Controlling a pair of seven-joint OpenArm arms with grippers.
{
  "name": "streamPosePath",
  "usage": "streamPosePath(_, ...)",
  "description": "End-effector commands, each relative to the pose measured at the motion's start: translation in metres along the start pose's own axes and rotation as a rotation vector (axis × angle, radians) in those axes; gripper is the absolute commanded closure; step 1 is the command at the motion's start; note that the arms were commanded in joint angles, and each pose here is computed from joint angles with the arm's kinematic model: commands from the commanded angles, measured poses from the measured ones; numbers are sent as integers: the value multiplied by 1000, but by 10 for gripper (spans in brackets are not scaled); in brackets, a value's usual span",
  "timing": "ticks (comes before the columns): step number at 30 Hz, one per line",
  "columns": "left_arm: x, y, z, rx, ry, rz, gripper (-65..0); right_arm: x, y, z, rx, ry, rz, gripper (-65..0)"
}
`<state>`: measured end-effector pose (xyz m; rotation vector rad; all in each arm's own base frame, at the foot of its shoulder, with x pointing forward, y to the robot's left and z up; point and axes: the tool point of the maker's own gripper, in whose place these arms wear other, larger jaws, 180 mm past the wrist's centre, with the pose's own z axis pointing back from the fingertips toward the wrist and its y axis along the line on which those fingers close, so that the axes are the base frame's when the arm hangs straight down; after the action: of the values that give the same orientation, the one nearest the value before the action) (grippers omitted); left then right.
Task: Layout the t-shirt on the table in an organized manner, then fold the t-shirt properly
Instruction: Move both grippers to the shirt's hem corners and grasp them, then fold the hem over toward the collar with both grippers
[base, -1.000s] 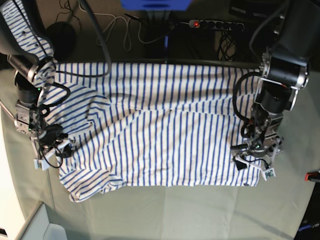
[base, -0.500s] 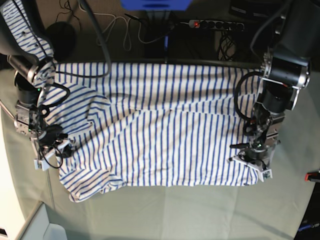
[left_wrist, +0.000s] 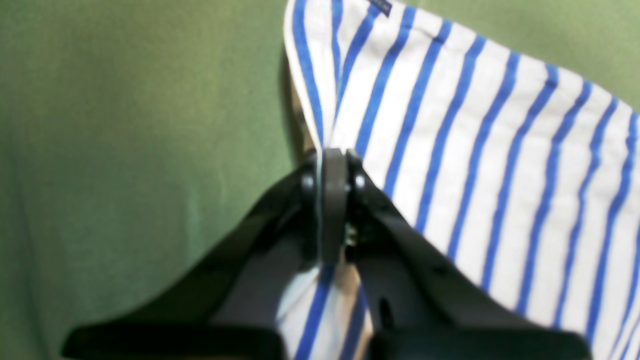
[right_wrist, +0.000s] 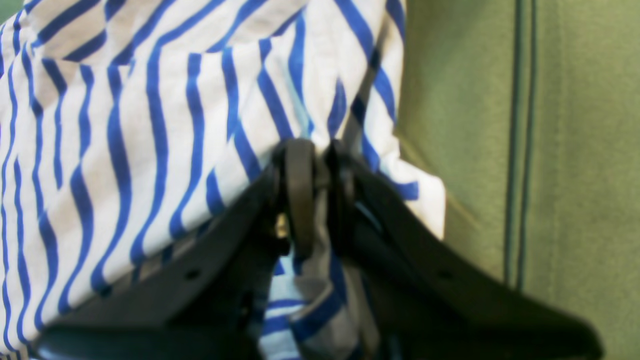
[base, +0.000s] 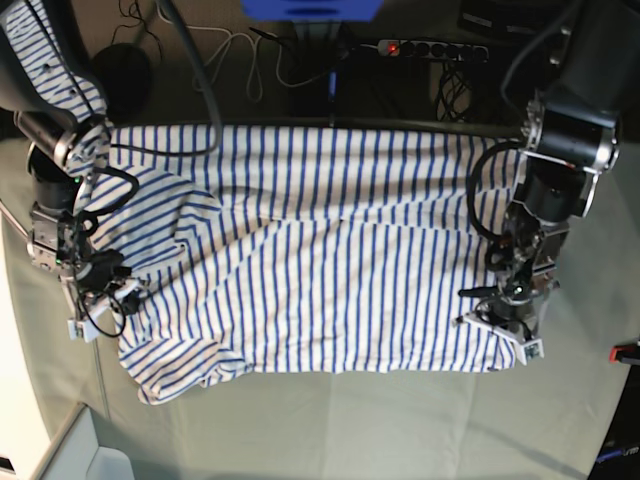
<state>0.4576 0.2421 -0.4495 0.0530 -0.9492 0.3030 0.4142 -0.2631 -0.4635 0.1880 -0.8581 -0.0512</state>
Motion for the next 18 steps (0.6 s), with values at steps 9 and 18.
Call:
streamPosePath(9, 50, -2, 24, -24, -193, -18, -2, 57, -20, 18, -76, -158, 78, -10)
streamPosePath(18, 52, 5, 44, -25, -248, 29, -2, 51, -24, 44, -130, -217, 131, -9)
